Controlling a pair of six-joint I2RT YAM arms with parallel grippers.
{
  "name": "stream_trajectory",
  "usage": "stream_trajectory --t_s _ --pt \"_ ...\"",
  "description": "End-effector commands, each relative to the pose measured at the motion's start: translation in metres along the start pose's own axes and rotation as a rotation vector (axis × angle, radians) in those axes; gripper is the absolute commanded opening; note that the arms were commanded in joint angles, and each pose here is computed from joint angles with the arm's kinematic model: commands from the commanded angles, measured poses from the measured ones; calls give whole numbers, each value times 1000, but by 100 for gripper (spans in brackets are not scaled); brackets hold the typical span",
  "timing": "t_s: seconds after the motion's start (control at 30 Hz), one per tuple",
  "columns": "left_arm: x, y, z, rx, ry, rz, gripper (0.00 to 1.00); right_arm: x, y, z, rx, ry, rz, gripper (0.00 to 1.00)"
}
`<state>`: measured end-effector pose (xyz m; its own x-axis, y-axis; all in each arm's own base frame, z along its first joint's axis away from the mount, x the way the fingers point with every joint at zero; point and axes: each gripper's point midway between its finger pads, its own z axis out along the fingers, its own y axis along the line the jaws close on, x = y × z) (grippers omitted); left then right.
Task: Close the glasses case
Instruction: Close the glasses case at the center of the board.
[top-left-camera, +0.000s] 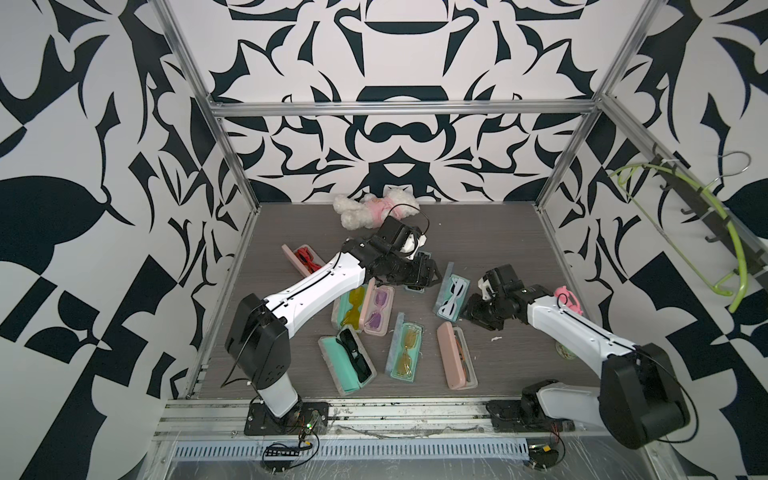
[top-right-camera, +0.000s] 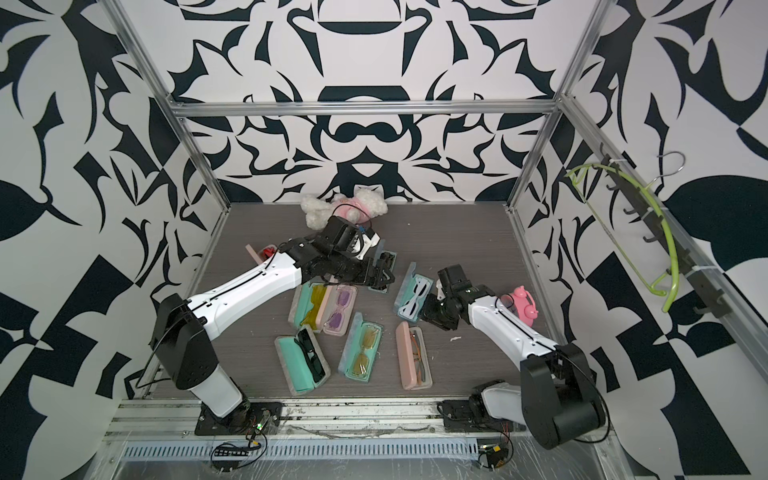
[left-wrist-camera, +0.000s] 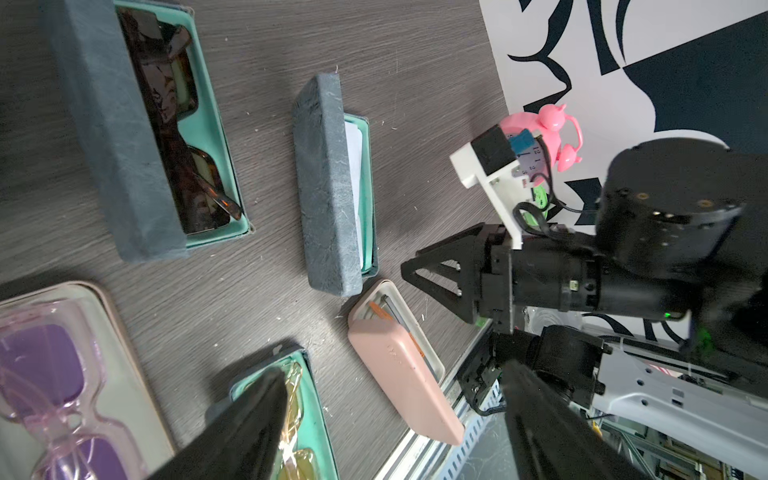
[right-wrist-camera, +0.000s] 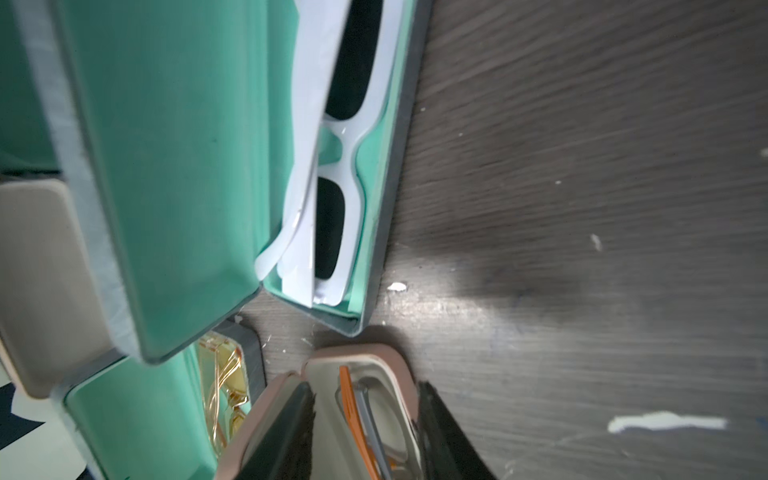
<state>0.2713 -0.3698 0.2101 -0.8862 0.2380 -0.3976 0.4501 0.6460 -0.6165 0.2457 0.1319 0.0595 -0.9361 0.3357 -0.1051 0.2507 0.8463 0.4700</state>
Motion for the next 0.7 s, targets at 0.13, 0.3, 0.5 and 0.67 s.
stream_trajectory --t_s 0.13,0.3,0.5,0.67 --pt "-5 -12 7 44 18 -4 77 -26 13 19 -53 -60 15 33" --pt "-5 -11 12 45 28 -10 75 -36 5 26 -19 -68 37 27" --pt "-4 -9 17 44 33 -15 74 -43 -1 29 1 -86 42 24" --pt "-5 -8 21 45 33 -19 73 -53 -2 27 20 -112 36 22"
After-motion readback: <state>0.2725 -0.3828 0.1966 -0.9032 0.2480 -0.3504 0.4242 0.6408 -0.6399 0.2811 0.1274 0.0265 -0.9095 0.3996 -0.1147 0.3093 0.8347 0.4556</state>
